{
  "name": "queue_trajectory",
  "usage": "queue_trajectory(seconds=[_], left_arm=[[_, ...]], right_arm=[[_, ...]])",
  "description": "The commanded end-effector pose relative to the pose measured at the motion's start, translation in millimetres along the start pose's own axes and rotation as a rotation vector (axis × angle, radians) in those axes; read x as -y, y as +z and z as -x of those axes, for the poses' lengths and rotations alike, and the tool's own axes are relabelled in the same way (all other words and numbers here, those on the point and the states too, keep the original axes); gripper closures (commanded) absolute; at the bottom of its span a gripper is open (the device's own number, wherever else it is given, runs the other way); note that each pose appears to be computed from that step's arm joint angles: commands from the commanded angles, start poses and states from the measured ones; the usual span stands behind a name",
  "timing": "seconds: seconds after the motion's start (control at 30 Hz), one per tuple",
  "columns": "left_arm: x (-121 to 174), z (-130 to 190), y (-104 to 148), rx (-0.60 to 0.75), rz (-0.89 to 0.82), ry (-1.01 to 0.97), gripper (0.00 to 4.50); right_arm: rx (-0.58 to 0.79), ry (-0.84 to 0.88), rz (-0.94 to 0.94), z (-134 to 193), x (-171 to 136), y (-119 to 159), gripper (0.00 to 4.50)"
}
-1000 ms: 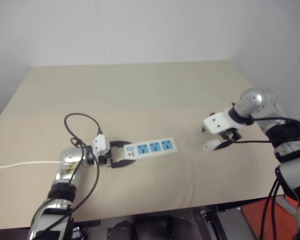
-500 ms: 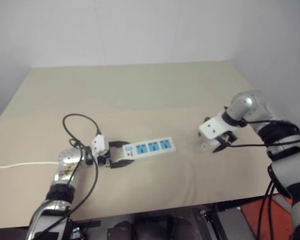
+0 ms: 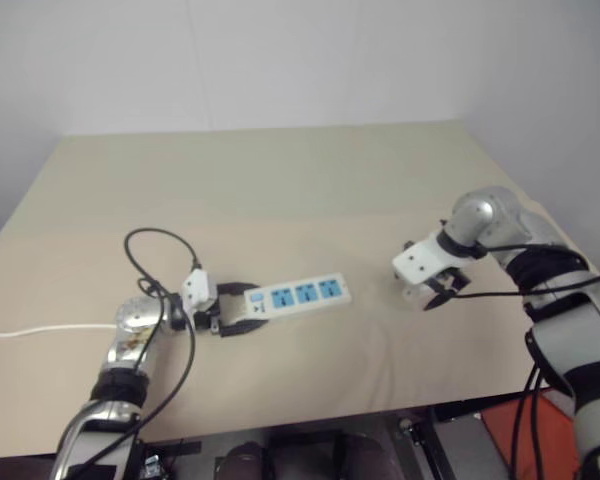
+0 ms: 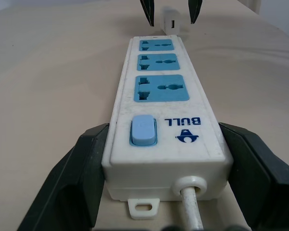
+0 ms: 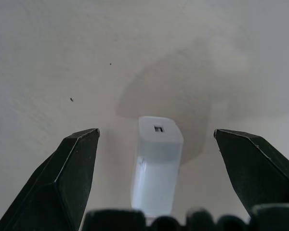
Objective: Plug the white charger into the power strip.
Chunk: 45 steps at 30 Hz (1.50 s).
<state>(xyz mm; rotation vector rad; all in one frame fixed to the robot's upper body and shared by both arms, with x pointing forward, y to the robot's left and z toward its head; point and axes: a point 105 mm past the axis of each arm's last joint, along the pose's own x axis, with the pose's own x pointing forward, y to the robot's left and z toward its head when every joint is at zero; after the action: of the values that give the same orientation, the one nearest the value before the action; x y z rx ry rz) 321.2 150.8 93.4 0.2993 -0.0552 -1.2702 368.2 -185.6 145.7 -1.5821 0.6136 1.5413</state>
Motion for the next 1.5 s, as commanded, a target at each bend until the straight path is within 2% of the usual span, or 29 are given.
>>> queue_trajectory(seconds=[0.03,0.4,0.5,0.73,0.77,1.0,1.17,1.23,1.37,1.5], left_arm=[[2,0,2,-0.009,-0.017,-0.013,1.27],[5,1,2,-0.011,-0.012,-0.01,1.27],[5,1,1,-0.013,-0.012,-0.009,1.27],[4,1,1,-0.019,-0.015,-0.006,1.27],[4,1,1,-0.02,-0.016,-0.006,1.27],[3,1,1,-0.02,-0.017,-0.003,1.27],[2,0,2,-0.019,-0.021,-0.007,1.27],[2,1,4,-0.017,-0.02,-0.016,1.27],[5,1,8,-0.004,-0.027,-0.05,1.27],[11,1,14,-0.007,-0.047,-0.119,1.27]], right_arm=[[-0.005,-0.009,0.017,10,5,2,0.0],[-0.03,0.001,0.003,8,4,-1,0.0],[-0.019,-0.001,-0.003,7,6,1,0.88],[-0.035,-0.002,-0.001,5,8,0,3.25],[-0.037,-0.002,0.0,6,7,0,3.39],[-0.049,-0.036,0.021,12,12,2,3.39],[-0.006,-0.122,-0.01,34,21,14,3.39],[0.141,-0.234,-0.078,53,33,34,3.39],[0.564,-0.412,-0.198,95,46,81,3.39],[1.073,-0.506,-0.358,113,46,115,3.39]])
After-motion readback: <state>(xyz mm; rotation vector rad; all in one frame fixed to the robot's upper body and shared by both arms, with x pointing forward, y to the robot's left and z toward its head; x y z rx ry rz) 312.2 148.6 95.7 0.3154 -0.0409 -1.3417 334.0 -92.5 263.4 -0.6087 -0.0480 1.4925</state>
